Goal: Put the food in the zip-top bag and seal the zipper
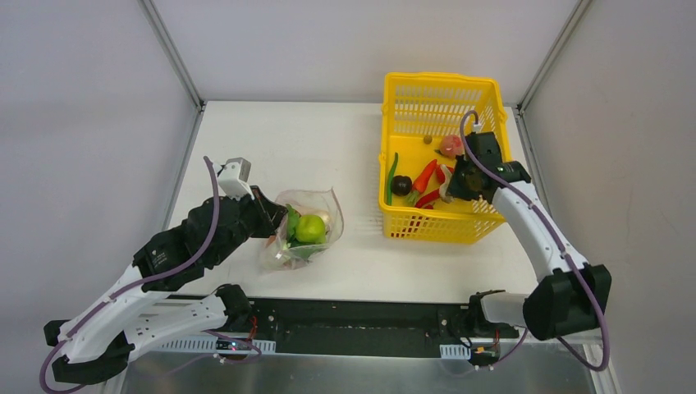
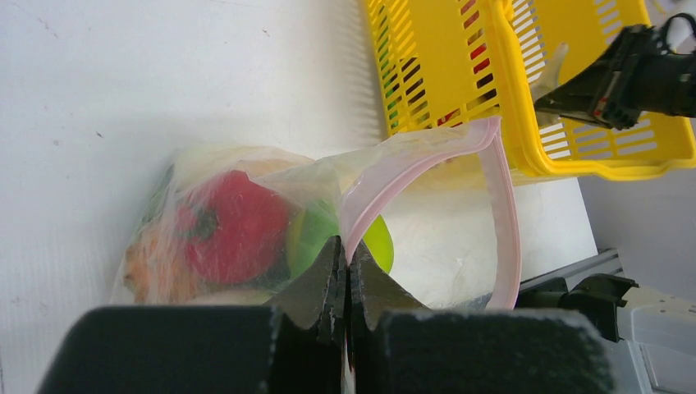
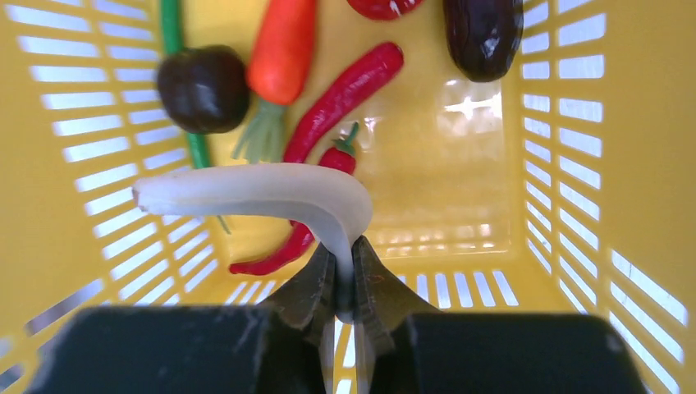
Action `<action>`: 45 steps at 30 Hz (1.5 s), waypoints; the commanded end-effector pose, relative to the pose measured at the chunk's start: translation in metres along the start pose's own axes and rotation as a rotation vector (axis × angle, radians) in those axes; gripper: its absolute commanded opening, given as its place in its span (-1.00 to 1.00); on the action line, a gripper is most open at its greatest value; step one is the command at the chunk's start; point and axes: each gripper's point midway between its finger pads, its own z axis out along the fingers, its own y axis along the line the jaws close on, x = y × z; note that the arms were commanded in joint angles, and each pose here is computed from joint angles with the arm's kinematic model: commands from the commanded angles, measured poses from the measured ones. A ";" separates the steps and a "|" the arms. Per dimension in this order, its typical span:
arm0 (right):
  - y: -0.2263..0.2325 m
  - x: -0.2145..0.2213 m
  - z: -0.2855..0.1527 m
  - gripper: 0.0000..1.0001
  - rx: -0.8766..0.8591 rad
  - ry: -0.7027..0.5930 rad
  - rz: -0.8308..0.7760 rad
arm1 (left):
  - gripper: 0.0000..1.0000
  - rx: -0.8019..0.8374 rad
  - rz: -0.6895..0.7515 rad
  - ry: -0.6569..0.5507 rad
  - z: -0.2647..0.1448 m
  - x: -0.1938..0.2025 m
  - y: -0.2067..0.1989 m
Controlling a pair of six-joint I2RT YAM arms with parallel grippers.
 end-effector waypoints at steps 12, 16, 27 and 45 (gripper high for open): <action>0.110 -0.048 -0.153 -1.00 -0.757 -0.293 0.048 | -1.00 0.012 0.006 -0.021 0.000 -0.014 -0.010; 0.130 -0.042 -0.176 -1.00 -0.899 -0.262 0.022 | -1.00 0.009 0.009 -0.019 0.002 -0.014 -0.011; 0.218 0.025 -0.223 -1.00 -1.126 -0.174 -0.269 | -1.00 0.027 -0.005 -0.016 0.004 -0.015 -0.017; 0.304 0.139 -0.187 -0.55 -1.022 0.111 -0.645 | -1.00 0.031 -0.026 -0.035 -0.002 -0.021 -0.017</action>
